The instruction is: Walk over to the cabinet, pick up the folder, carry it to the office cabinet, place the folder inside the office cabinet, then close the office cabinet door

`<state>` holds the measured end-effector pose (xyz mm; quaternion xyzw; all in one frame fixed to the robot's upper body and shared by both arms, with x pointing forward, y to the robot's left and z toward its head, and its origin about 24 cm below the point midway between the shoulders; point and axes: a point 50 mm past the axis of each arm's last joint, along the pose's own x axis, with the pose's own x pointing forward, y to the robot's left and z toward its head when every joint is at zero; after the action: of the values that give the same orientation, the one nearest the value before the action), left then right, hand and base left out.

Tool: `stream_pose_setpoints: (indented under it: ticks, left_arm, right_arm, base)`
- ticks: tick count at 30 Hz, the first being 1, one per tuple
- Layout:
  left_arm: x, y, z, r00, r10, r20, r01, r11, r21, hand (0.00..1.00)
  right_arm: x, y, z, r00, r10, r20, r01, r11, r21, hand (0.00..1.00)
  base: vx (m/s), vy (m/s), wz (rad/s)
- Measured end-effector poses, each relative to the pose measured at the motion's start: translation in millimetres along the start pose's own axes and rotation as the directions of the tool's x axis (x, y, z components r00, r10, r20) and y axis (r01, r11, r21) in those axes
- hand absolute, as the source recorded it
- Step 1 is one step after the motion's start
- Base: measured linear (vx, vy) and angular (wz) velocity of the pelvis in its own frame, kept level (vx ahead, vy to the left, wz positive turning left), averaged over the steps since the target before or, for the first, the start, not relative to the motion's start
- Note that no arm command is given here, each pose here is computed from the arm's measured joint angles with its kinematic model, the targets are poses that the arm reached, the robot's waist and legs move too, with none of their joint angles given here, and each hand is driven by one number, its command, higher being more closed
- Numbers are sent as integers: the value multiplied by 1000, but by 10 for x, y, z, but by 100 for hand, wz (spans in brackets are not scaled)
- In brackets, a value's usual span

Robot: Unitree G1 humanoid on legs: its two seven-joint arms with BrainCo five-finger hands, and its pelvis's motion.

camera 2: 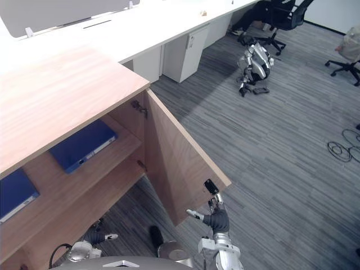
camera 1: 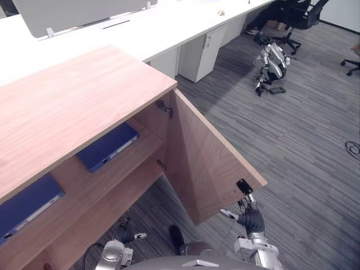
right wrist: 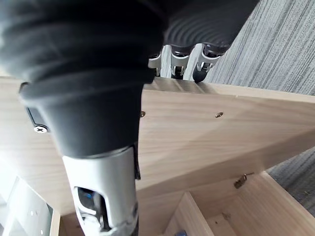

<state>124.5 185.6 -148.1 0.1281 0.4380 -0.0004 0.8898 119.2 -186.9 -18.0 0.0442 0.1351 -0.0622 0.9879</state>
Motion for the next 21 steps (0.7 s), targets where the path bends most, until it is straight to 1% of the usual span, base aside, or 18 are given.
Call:
stream_pose_setpoints:
  ticks: [2, 4, 6, 8, 9, 11, 14, 16, 18, 21]
  left_arm:
    - [11, 47, 19, 1000, 6, 6, -6, 1000, 18, 0]
    - [22, 64, 47, 1000, 5, 14, -6, 999, 35, 0]
    - [21, 82, 29, 1000, 3, 5, -3, 999, 44, 0]
    - [18, 86, 7, 1000, 1, -6, 0, 999, 46, 0]
    - [12, 80, -29, 1000, -10, -22, 11, 999, 46, 0]
    - [6, 74, -59, 999, -14, -34, 15, 999, 46, 0]
    - [-4, 85, -89, 999, -12, -43, 14, 999, 48, 0]
    - [-4, 104, -90, 999, -7, -44, 9, 999, 50, 0]
    - [-5, 102, -94, 999, -7, -45, 9, 999, 50, 0]
    - [-3, 102, -89, 999, -5, -44, 7, 999, 48, 0]
  right_arm:
    - [-36, 15, 1, 999, 46, -17, -46, 999, -14, 0]
    - [-36, 63, 8, 994, 104, -22, -105, 993, -62, 0]
    - [-43, 182, 44, 982, 186, -20, -187, 978, -94, 0]
    - [-81, 222, 8, 974, 224, -43, -227, 970, -88, 0]
    - [-77, 310, 27, 960, 278, -35, -280, 956, -84, 0]
    - [-56, 429, 109, 944, 331, 7, -330, 941, -75, 0]
    - [26, 509, 213, 936, 345, 67, -341, 938, -66, 0]
    - [94, 569, 279, 928, 359, 102, -350, 932, -91, 0]
    - [124, 611, 288, 921, 375, 108, -365, 926, -96, 0]
    - [233, 780, 222, 893, 441, 87, -433, 896, -99, 0]
  base:
    - [-33, -14, 30]
    - [-30, -6, 26]
    - [-26, 6, 19]
    - [-21, 12, 18]
    - [-26, 16, 14]
    - [-32, 26, 14]
    - [-35, 34, 9]
    - [-31, 33, 8]
    - [-8, 43, 21]
    - [17, 45, 25]
